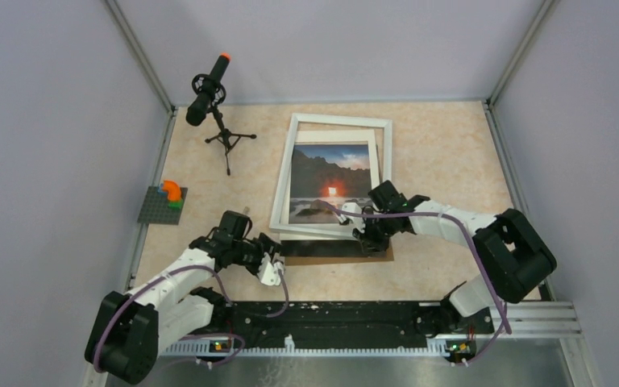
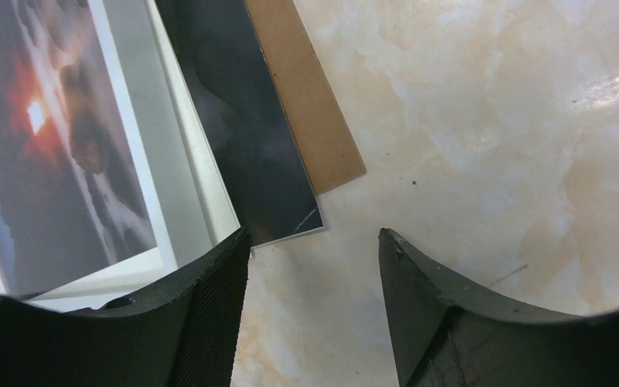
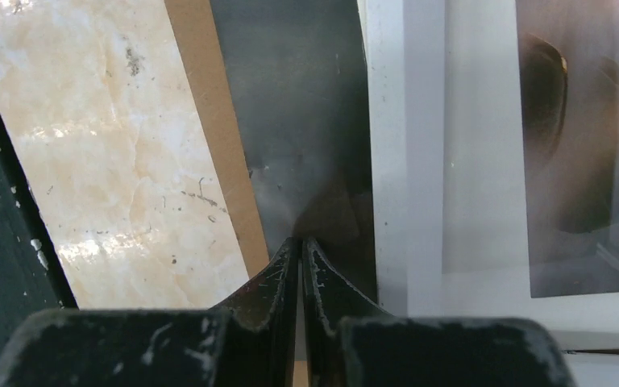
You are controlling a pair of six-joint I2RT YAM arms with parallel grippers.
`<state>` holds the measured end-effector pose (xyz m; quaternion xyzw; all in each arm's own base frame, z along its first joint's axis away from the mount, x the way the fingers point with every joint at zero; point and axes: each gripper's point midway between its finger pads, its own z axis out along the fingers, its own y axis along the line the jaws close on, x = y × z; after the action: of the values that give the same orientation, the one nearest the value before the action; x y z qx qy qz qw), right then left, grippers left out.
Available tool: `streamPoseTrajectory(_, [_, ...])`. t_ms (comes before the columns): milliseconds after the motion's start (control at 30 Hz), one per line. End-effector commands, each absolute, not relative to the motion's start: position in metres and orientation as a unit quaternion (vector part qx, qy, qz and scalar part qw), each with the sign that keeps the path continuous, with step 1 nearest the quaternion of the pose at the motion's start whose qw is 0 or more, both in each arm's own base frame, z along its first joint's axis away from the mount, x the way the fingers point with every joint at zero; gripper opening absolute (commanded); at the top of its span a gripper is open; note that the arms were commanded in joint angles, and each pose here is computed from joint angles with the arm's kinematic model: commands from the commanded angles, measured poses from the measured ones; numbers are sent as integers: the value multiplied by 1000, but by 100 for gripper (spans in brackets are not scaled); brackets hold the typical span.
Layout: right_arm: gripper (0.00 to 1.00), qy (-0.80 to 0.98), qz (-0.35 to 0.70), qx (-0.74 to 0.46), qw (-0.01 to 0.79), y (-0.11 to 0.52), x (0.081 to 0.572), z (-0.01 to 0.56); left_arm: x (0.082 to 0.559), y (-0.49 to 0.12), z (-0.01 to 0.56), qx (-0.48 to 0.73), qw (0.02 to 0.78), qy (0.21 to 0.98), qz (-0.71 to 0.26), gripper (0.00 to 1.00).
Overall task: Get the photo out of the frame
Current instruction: Pick up the photo from the photo frame.
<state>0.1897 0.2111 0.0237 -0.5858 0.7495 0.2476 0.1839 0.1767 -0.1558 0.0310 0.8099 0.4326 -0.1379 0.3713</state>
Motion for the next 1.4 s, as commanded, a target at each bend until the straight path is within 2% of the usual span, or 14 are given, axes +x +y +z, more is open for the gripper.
streamPoseTrajectory(0, [3,751,196,-597,203,221,207,19,182,-167,32,814,406,396,-122,65])
streamPoseTrajectory(200, [0,758,162,-606,178,214,204,0,188,-170,21,816,406,397,-106,63])
streamPoseTrajectory(467, [0,758,135,-623,141,201,195,-22,190,-177,28,808,440,383,-87,44])
streamPoseTrajectory(600, [0,755,134,-627,134,199,190,-25,192,-181,40,799,458,381,-83,38])
streamPoseTrajectory(933, [0,754,135,-630,131,199,188,-25,199,-191,48,788,465,394,-82,31])
streamPoseTrajectory(1100, [0,752,131,-632,134,198,189,-23,190,-189,33,809,439,381,-89,33])
streamPoseTrajectory(1367, [0,749,132,-636,129,195,185,-26,189,-166,17,822,394,407,-56,36])
